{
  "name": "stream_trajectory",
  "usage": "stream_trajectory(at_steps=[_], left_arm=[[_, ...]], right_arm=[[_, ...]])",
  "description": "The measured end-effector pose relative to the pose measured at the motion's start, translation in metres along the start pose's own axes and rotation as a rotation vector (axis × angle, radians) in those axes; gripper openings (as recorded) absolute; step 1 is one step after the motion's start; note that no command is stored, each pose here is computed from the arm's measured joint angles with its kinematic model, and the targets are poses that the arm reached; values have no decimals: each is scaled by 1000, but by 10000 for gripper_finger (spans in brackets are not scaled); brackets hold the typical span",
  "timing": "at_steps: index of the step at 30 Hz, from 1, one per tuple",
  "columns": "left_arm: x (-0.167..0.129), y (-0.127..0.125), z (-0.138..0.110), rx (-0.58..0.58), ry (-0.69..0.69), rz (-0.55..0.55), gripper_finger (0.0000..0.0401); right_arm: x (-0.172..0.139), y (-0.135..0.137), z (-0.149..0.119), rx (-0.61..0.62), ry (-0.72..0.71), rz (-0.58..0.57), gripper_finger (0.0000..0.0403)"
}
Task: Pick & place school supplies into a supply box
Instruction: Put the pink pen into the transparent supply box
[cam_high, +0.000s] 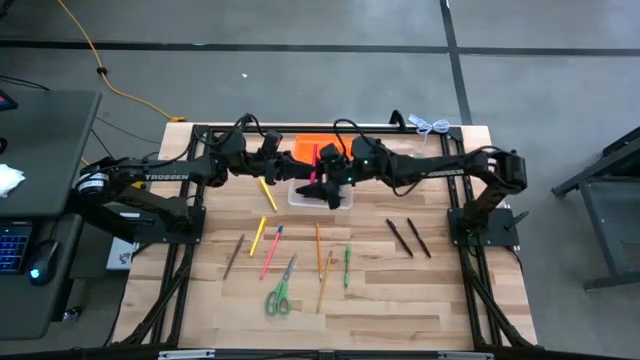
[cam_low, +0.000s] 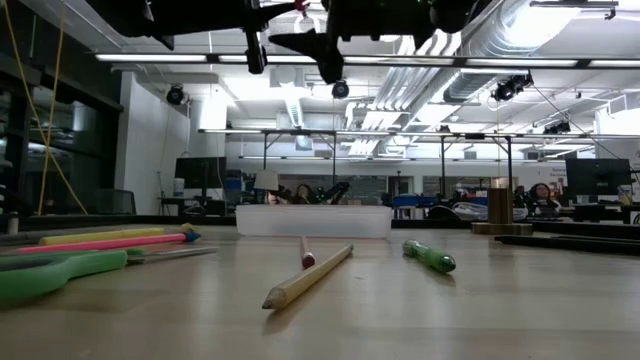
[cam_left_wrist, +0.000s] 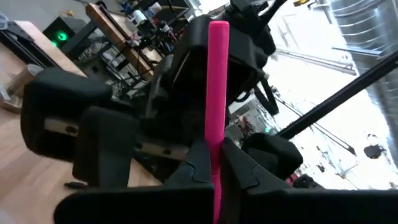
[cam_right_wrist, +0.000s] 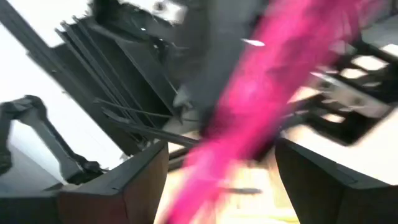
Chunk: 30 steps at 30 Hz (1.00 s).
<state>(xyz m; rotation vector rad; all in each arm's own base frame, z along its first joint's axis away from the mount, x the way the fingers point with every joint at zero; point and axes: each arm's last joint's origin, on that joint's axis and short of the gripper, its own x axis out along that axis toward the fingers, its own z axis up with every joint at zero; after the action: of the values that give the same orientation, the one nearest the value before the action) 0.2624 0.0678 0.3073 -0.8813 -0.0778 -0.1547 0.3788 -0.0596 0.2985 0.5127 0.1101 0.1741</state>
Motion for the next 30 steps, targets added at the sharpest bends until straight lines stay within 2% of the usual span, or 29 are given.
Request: stream_trajectory(at_steps=[7, 21, 30], left_arm=[[0, 3, -3, -14, 37, 24, 32], [0, 3, -4, -9, 62, 9, 32], [0, 3, -4, -10, 70, 3, 32]], right_arm=[[-10, -1, 12, 9, -6, 15, 273], [-11, -5, 5, 6, 62, -28, 271], [-13, -9, 6, 15, 84, -10, 225]])
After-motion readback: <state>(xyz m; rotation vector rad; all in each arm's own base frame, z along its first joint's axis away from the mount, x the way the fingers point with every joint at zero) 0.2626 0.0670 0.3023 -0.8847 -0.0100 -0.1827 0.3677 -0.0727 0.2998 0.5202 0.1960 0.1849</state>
